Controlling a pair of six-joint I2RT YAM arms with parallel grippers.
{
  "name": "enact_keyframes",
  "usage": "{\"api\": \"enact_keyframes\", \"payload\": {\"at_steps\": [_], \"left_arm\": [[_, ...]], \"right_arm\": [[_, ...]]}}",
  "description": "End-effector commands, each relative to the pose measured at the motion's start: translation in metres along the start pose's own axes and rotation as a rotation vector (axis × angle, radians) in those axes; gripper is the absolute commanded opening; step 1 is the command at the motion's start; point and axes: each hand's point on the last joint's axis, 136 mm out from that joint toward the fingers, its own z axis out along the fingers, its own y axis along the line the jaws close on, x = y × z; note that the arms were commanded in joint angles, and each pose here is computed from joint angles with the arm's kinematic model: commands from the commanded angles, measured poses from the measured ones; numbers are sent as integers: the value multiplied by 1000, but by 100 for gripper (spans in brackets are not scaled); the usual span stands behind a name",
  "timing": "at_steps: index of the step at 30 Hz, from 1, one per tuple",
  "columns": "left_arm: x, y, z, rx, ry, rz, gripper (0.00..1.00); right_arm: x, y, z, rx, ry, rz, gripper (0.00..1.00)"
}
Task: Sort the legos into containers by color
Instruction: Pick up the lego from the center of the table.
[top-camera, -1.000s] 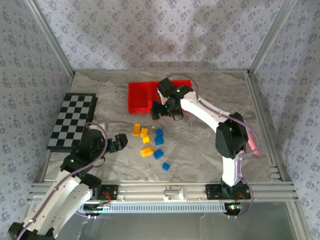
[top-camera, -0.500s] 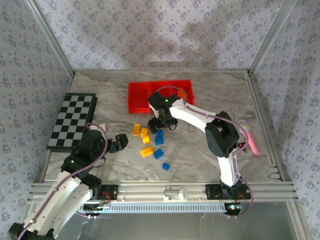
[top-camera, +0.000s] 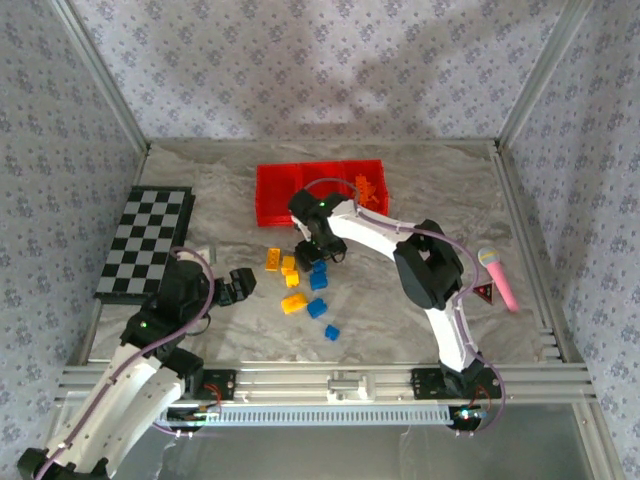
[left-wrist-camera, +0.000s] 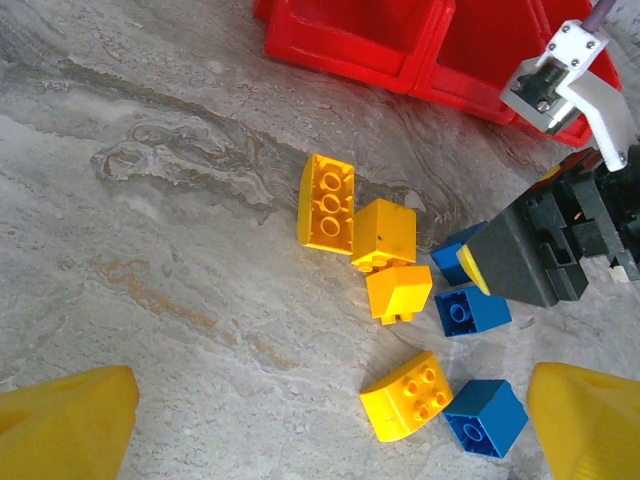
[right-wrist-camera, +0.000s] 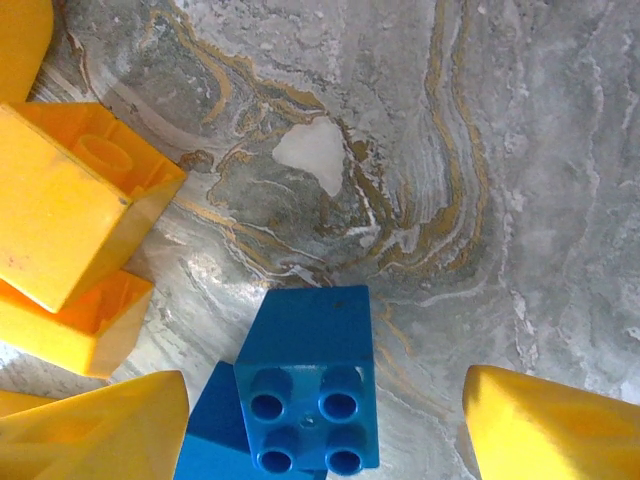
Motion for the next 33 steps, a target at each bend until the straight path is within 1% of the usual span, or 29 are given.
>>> {"api": "enact_keyframes", "payload": {"at_steps": [1, 8, 12, 18, 23, 25, 33], "left_arm": [[-3, -4, -1, 17, -13, 7, 100], [-4, -5, -2, 10, -3, 10, 100], [-2, -4, -3, 12, -8, 2, 100], [-4, -4, -4, 14, -15, 5, 100], [-4, -5, -4, 15, -15, 5, 100], [-4, -5, -4, 16, -14, 5, 100], [-5, -6, -6, 19, -18, 6, 100]], "right_arm": [[7, -1, 11, 24, 50, -18, 70], [8, 1, 23, 21, 69, -22, 67], [11, 1, 26, 23, 92, -23, 56], [9, -2, 18, 37, 82, -21, 42], [5, -5, 3, 51, 54, -22, 33], [2, -6, -6, 55, 36, -20, 31], [-29, -18, -62, 11, -114, 33, 27]]}}
